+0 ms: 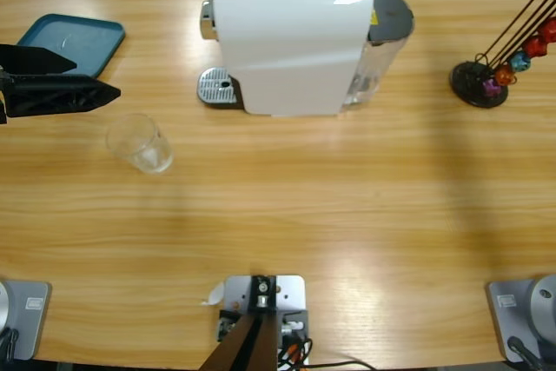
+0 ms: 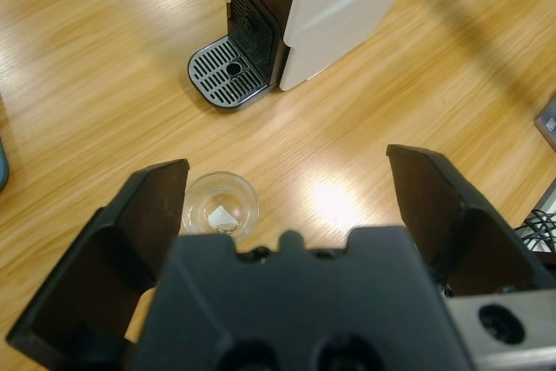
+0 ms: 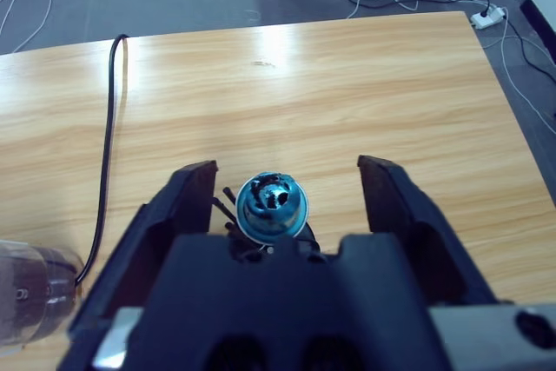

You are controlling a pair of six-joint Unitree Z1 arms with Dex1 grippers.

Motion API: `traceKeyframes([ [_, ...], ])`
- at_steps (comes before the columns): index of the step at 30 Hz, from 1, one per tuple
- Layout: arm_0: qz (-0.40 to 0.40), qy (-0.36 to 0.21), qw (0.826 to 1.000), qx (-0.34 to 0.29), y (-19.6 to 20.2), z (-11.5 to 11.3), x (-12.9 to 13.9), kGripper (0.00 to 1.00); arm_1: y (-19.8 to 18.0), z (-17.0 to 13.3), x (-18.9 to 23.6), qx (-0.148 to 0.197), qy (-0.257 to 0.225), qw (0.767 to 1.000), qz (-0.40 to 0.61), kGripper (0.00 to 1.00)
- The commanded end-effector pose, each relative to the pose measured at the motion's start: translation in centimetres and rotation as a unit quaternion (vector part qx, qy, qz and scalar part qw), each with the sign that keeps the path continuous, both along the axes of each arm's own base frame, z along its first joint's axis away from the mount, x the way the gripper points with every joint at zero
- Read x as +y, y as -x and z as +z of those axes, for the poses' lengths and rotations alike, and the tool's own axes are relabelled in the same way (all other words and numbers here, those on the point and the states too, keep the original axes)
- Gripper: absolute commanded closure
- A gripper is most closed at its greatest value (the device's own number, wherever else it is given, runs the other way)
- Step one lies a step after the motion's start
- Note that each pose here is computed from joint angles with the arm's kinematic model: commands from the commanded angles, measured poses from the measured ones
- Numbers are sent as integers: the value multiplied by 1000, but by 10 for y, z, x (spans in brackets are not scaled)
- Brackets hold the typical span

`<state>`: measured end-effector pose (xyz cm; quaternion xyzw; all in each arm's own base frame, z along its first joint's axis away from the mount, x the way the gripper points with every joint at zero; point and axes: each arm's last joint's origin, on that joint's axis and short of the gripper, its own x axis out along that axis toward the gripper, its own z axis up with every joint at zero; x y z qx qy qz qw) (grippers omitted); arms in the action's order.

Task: Pour coffee

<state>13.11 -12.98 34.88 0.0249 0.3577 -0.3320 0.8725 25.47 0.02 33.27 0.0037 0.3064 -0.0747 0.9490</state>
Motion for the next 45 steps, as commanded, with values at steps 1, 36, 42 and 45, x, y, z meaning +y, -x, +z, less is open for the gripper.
traceKeyframes([
  [1, 2, -15, 1000, 24, -2, -16, -5, 4, -9, -10, -5, 15, 0, 1000, -16, 369],
  [36, 2, -17, 1000, 24, -2, -17, -5, 4, -10, -20, -4, 34, -4, 999, -7, 485],
  [42, 4, -15, 1000, 25, -2, -17, -5, 4, -10, -19, -4, 33, -1, 999, 4, 689],
  [45, 5, -16, 1000, 25, -2, -17, -5, 4, -10, -17, -3, 29, 2, 999, 14, 763],
])
